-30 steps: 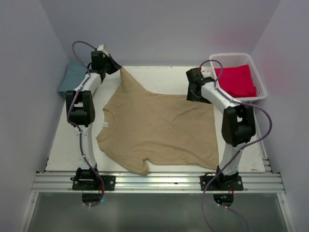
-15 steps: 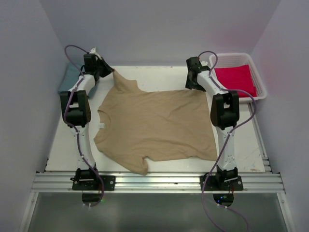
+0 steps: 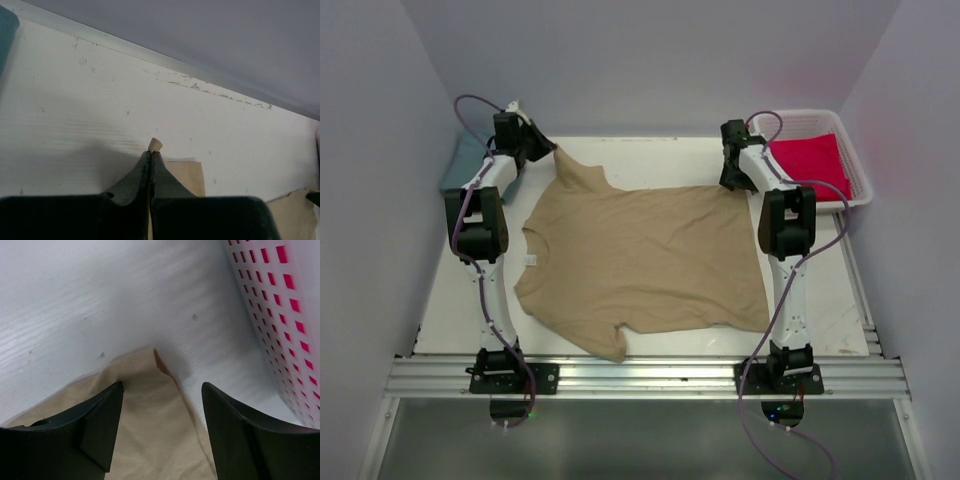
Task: Fold and stack the t-shirts
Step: Grap the side of the flattened tshirt furthest away from the robot with both arms
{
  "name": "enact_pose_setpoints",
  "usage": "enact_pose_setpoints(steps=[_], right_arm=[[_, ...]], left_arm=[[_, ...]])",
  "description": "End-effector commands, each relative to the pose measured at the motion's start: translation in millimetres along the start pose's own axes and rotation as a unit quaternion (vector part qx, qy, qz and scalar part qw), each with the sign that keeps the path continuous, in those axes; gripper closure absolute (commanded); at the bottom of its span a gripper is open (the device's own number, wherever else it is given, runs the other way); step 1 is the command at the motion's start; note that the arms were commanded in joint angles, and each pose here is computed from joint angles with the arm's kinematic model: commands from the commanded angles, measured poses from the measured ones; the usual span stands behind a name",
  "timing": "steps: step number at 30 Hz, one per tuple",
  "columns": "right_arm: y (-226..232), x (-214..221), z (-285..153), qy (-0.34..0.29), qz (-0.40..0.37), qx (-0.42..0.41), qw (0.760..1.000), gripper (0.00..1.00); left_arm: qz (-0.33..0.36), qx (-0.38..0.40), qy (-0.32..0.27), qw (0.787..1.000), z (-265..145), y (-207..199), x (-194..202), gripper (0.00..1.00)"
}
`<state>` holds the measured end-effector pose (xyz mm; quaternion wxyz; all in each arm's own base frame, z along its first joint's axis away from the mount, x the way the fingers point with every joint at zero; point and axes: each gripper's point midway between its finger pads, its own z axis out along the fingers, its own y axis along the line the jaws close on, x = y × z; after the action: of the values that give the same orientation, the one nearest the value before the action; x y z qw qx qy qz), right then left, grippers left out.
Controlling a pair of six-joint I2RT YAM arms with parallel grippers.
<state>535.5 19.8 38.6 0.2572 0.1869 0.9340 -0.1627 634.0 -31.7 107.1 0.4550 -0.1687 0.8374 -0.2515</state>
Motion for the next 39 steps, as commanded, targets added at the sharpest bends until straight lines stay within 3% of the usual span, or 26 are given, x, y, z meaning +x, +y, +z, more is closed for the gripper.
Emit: enact_pose_setpoints(steps=[1,12,27,32,36,39], right_arm=[[-7,-3,4,0.001,0.014,0.009,1.0,0.32],[0,-11,20,-0.007,0.016,-0.015,1.0,0.49],[-1,-33,32,-0.035,0.017,-0.033,0.999,0.48],[5,-37,32,-0.049,0.013,-0.055,0.997,0.69],[7,-36,38,-0.048,0.006,-0.054,0.997,0.79],[7,-34,41,-0.046,0.005,-0.052,0.998,0.98]], left_arm=[[-0.001,0.017,-0.027,0.999,-6,-6,-18,1.0],[-0.004,0.02,-0.026,0.999,-7,-6,-16,1.0],[-0.006,0.027,-0.022,0.999,-6,-8,-14,1.0],[-0.007,0.029,-0.019,0.999,-4,-7,-12,1.0],[-0.007,0.029,-0.015,0.999,-2,-5,-8,1.0],[-0.009,0.03,-0.012,0.999,-1,-4,-6,1.0]])
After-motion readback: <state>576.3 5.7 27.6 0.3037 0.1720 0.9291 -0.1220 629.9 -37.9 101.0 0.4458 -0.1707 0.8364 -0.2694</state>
